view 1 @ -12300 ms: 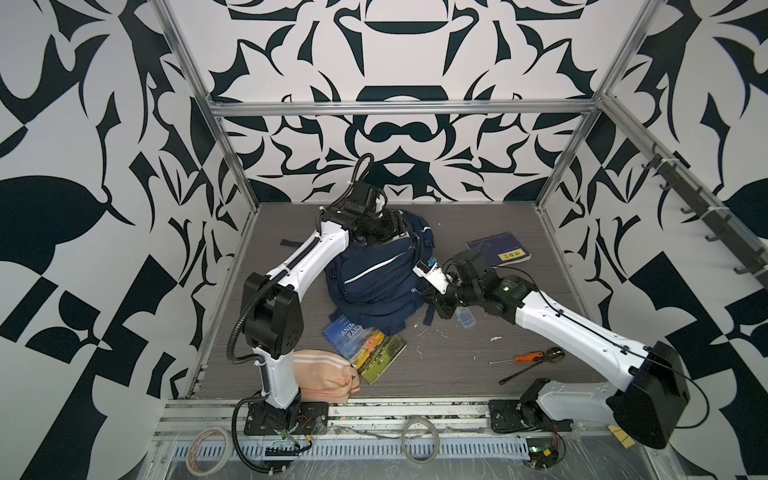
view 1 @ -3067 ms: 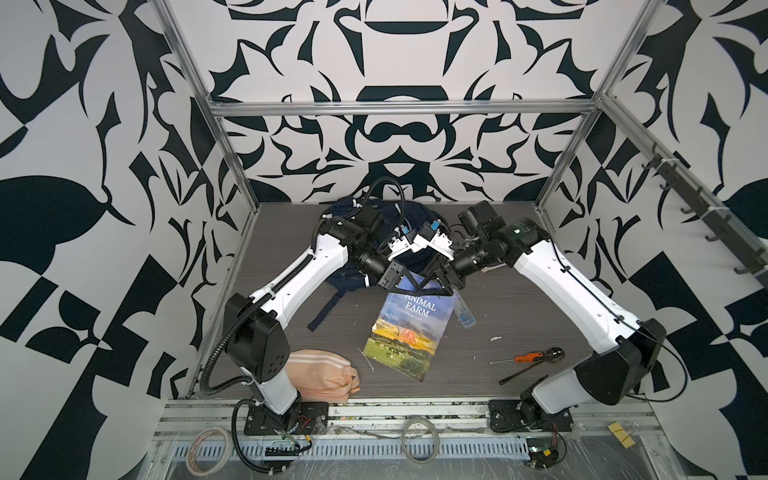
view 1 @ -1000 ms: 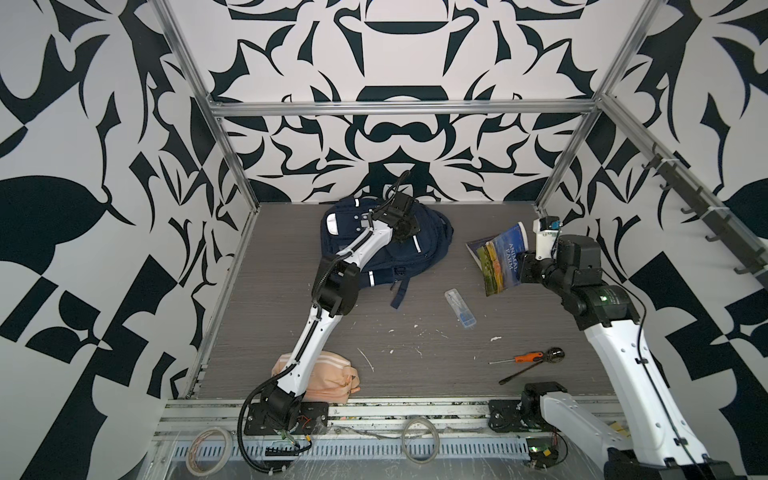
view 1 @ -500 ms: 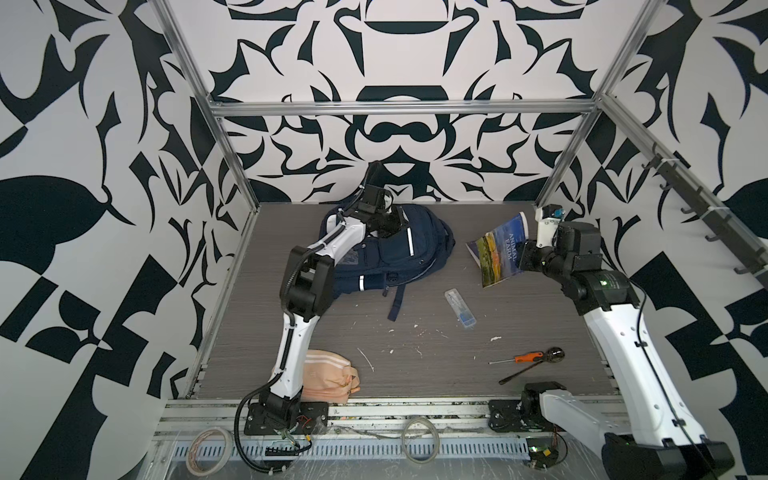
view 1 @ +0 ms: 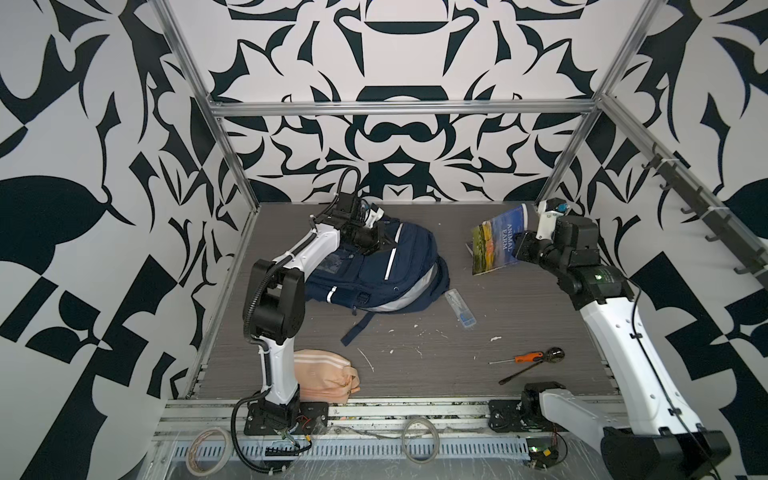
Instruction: Pack the student bag
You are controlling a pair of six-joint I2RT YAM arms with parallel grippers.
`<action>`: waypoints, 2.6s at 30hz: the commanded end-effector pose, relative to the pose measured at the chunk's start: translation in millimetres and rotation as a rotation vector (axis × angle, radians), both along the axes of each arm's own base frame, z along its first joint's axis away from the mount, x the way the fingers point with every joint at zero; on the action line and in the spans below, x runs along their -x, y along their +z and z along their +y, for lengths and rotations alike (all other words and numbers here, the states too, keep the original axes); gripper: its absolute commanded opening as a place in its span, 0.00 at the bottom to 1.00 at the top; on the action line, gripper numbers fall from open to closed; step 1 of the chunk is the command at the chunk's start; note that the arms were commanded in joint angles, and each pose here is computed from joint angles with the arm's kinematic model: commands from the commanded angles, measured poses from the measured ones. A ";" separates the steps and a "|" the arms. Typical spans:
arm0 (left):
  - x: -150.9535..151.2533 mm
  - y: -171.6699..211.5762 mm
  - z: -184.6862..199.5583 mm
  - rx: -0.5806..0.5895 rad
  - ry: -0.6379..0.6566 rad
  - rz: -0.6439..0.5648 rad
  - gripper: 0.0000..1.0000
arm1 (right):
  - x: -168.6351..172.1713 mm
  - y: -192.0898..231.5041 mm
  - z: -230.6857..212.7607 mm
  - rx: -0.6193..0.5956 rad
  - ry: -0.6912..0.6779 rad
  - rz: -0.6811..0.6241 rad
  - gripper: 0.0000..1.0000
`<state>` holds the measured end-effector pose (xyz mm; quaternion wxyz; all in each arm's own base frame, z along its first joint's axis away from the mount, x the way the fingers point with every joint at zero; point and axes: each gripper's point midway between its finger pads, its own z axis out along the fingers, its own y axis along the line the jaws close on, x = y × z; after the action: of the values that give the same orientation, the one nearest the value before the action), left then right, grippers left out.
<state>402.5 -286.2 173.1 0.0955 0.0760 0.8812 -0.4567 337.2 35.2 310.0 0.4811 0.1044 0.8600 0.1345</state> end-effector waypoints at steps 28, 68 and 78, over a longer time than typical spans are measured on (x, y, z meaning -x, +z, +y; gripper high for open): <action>1.5 -54.9 -35.7 -1.038 -0.140 -0.412 0.69 | -1.6 13.1 -1.0 -0.011 -0.011 -0.104 0.00; 32.7 11.4 -35.8 -0.611 -0.091 -0.270 0.00 | 4.1 12.4 15.7 -0.121 0.045 -0.100 0.00; 12.3 152.4 -2.9 -0.137 0.082 -0.274 0.00 | -15.1 32.8 41.5 -0.510 0.035 -0.145 0.00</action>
<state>402.1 -271.9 258.0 0.2075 0.1128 0.9370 -0.2572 338.2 61.2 285.0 0.4444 0.1855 0.8354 0.2649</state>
